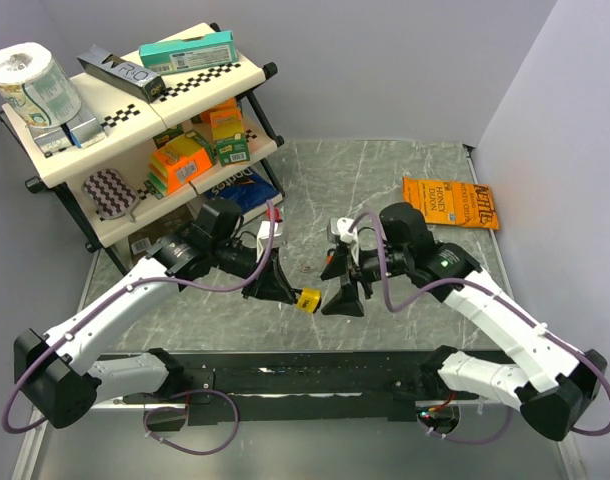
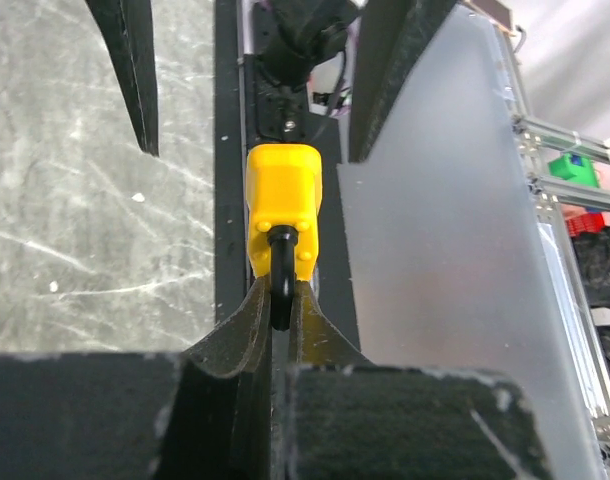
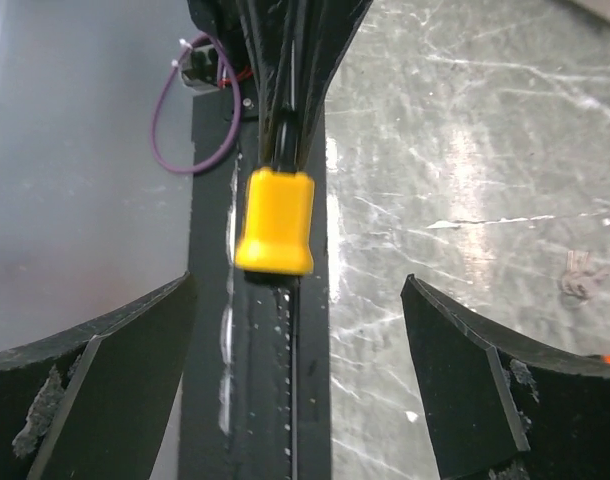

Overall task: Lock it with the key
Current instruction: Adjust the lock, then place the lock at the center of the board.

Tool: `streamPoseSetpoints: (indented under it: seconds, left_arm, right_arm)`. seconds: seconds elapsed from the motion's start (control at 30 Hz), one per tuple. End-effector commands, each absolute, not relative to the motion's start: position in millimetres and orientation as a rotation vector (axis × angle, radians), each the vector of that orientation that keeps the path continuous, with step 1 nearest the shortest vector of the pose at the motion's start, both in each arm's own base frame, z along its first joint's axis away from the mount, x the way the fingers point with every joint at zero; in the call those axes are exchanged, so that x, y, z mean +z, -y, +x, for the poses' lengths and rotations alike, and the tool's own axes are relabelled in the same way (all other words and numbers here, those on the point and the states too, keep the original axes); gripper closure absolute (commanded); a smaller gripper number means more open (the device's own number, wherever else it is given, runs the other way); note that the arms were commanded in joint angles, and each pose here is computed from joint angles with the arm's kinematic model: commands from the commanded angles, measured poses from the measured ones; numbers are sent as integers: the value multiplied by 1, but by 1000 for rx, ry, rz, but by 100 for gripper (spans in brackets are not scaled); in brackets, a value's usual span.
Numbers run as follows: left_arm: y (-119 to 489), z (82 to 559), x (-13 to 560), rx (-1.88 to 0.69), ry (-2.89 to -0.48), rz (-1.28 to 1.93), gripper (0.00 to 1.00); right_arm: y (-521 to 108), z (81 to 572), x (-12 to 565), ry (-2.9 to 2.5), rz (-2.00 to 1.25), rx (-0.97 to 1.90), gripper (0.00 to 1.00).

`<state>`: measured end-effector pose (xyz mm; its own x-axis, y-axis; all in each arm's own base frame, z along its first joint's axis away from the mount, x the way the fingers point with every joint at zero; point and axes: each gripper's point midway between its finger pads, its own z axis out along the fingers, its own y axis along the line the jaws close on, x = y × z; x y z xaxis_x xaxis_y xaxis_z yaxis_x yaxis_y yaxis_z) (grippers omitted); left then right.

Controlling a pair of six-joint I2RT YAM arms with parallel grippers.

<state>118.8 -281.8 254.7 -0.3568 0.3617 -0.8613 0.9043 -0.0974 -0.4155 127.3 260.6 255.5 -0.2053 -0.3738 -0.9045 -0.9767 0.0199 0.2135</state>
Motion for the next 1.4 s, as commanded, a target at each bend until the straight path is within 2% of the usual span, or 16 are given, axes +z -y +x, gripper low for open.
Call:
streamPoseSetpoints:
  seconds: [0.0,0.17,0.37,0.63,0.67,0.7,0.73,0.77,0.83,0.87,0.97,1.0,1.07,1.13,1.17,1.37]
  left_arm:
    - [289,134,271,-1401,-1620,1381,99]
    - [290,136,269,-1405,-1625,1338,99]
    - [293,139,272,-1402,-1622,1311,99]
    - [291,144,274,-1377,-1627,1293,99]
    - [290,147,274,-1369,-1635,1281,99]
    - [290,152,275,-1351,-1636,1263,99]
    - [289,154,273,-1361,-1677,1220,96]
    - [288,160,273,-1355,-1701,1179,80]
    - [286,172,273,-1345,-1769,1069,59]
    - [282,180,273,-1337,-1796,1015,41]
    - [275,205,279,-1332,-1908,752,21]
    - [274,208,283,-1371,-1956,644,19]
    - [273,220,286,-1377,-1992,500,10]
    - [276,220,288,-1456,-2062,350,9]
    - [278,221,290,-1486,-2067,317,4]
    - [282,236,281,-1570,-2172,-32,4]
  right_arm:
    - [-275,137,274,-1631,-1322,1247,8]
    - [-283,142,271,-1632,-1313,1276,9]
    - [-292,143,258,-1643,-1342,1294,19]
    - [-292,146,253,-1639,-1359,1280,56]
    - [-292,145,252,-1644,-1362,1278,69]
    - [-292,146,253,-1637,-1367,1271,77]
    - [-292,146,252,-1637,-1369,1270,87]
    - [-292,147,255,-1631,-1365,1268,100]
    - [-292,153,256,-1641,-1343,1242,100]
    - [-291,159,256,-1659,-1319,1229,100]
    - [-289,180,262,-1691,-1216,1168,100]
    - [-289,191,267,-1688,-1173,1145,100]
    - [-286,208,270,-1728,-1068,1086,100]
    - [-285,226,274,-1729,-979,1019,100]
    - [-284,231,274,-1764,-916,1020,100]
    - [-290,247,287,-1841,-689,1045,100]
